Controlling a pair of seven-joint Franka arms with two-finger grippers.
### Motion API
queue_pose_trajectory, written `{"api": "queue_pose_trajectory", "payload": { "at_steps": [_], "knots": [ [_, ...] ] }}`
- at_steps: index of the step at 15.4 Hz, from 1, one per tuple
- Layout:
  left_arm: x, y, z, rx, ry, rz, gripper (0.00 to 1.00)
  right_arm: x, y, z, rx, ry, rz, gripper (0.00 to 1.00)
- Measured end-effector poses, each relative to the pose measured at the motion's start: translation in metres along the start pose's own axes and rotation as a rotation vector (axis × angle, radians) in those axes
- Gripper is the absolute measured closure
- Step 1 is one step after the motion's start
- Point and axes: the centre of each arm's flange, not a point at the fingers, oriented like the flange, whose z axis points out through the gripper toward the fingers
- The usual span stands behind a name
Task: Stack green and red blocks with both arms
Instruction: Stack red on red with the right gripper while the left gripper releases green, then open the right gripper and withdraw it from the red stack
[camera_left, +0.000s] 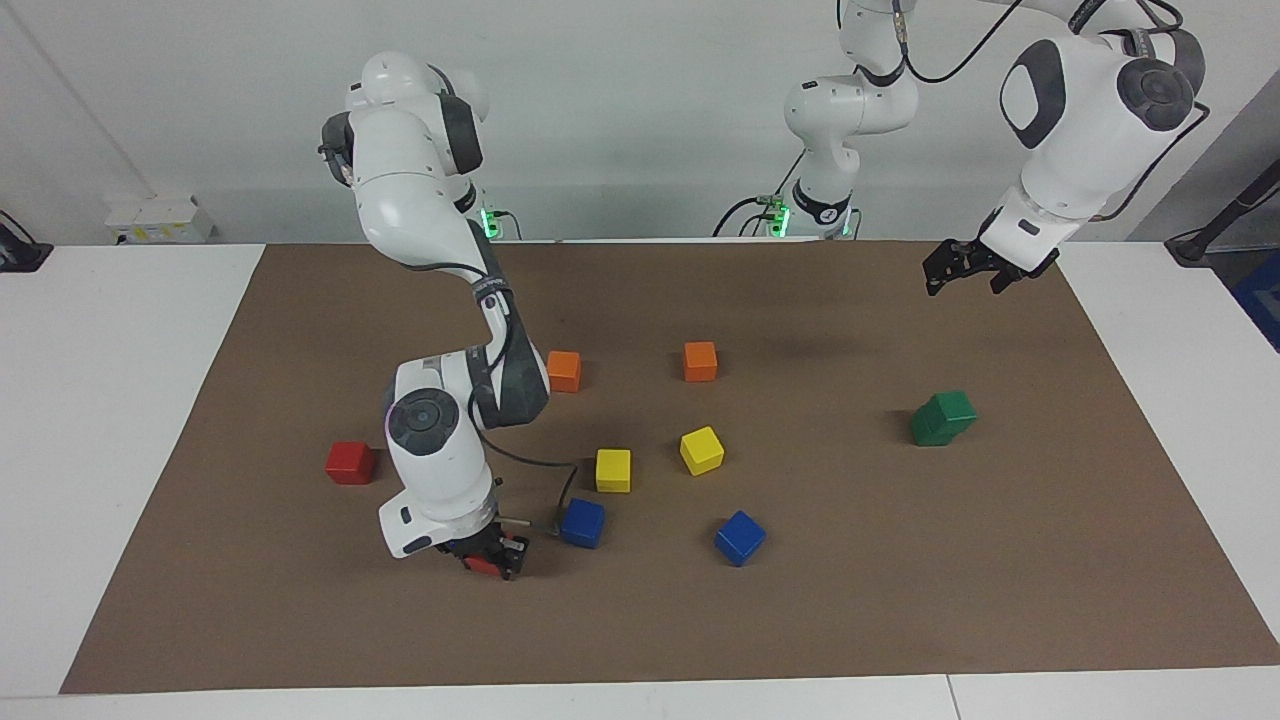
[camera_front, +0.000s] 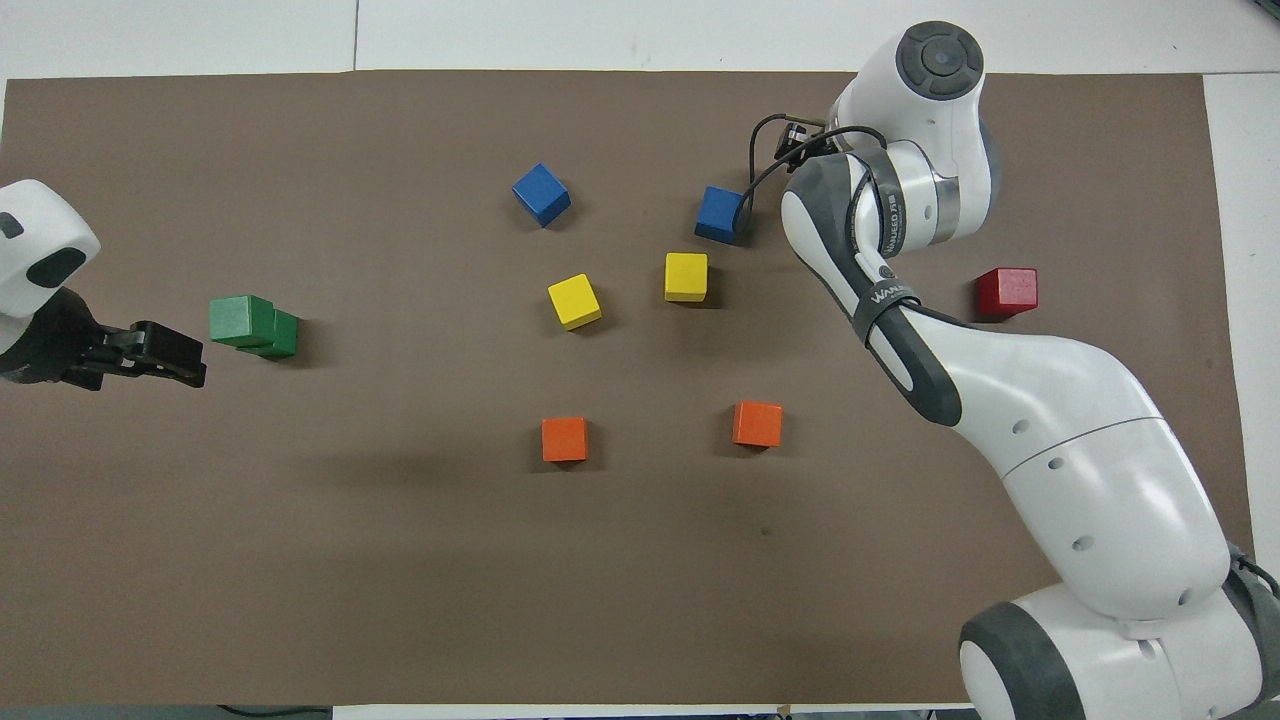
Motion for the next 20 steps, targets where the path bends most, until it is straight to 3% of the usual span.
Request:
{"api": "queue_pose_trajectory", "payload": {
  "at_steps": [2, 5, 8, 10, 12, 15, 17, 20],
  "knots": [
    [0.000, 0.000, 0.000, 0.000, 0.000, 0.000, 0.00, 0.000, 0.002, -0.003, -0.005, -0.004, 0.000, 0.44],
    [0.000, -0.004, 0.000, -0.001, 0.001, -0.007, 0.00, 0.004, 0.024, -0.040, -0.048, -0.068, -0.075, 0.44],
    [0.000, -0.006, 0.000, -0.002, 0.004, -0.010, 0.00, 0.012, 0.087, -0.096, -0.061, -0.105, -0.161, 0.44],
    [0.000, -0.006, -0.001, -0.002, 0.010, -0.011, 0.00, 0.003, 0.135, -0.112, -0.051, -0.083, -0.200, 0.44],
    [0.000, -0.007, -0.003, -0.002, 0.020, -0.012, 0.00, -0.015, 0.176, -0.107, -0.043, -0.052, -0.213, 0.44],
    [0.002, -0.007, -0.006, -0.001, 0.039, -0.013, 0.00, -0.043, 0.213, -0.086, -0.046, -0.061, -0.201, 0.44],
    [0.008, -0.008, -0.011, 0.001, 0.099, -0.014, 0.00, -0.051, 0.228, -0.078, -0.045, -0.060, -0.219, 0.44],
    [0.011, -0.008, -0.012, 0.001, 0.124, -0.016, 0.00, -0.056, 0.243, -0.070, -0.042, -0.036, -0.229, 0.44]
  ]
}}
